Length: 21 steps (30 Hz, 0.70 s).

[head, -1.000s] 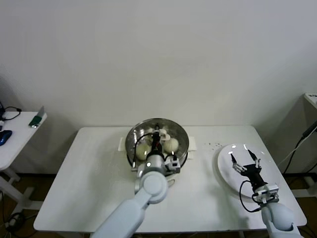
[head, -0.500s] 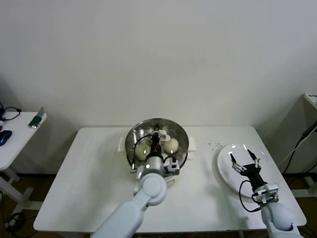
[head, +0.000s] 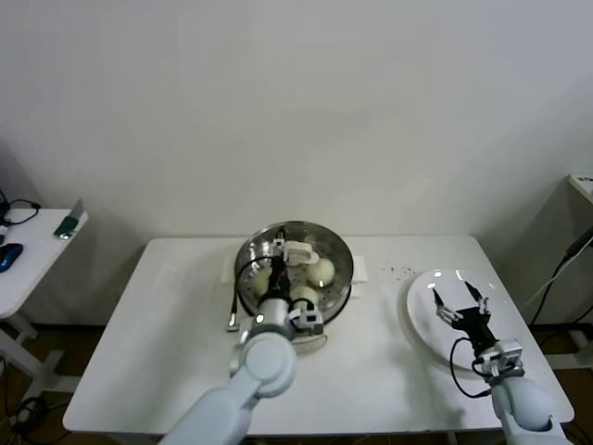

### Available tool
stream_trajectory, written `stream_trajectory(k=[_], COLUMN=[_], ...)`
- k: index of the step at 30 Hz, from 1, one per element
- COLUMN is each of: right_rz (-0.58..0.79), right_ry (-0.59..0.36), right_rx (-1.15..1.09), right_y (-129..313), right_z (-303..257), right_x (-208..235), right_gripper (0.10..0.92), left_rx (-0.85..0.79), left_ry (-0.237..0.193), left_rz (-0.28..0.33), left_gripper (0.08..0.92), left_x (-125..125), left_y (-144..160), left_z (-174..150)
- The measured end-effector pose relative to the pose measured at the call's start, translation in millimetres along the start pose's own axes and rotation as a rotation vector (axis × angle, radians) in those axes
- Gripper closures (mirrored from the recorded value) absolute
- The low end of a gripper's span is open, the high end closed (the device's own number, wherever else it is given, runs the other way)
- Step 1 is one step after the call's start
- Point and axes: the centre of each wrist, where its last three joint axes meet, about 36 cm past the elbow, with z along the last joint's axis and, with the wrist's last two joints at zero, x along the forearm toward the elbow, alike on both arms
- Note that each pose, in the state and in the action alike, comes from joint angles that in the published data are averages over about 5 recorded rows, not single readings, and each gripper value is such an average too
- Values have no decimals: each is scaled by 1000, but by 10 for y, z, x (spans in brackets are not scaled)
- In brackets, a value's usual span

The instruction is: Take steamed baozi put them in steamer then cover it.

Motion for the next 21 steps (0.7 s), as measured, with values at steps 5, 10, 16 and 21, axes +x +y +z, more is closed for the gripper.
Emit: stream_trajectory(k=[5, 10, 16, 21], right_rz=[3, 2, -6, -11], right_ry=[15, 20, 20, 15], right_rx=[1, 8, 15, 19], right_y=[12, 6, 39, 81], right_z=[-48, -98, -125, -117], right_x=[-15, -26, -23, -26], right_gripper=[200, 200, 200, 200], left_rx=[37, 88, 205, 366], left_ry=[-10, -21, 9, 125], left_rz=[-9, -22, -68, -68], left_gripper=[195, 178, 177, 177], left_x=[199, 429, 603, 660], left_y=[75, 129, 228, 224], left_z=[127, 268, 525, 911])
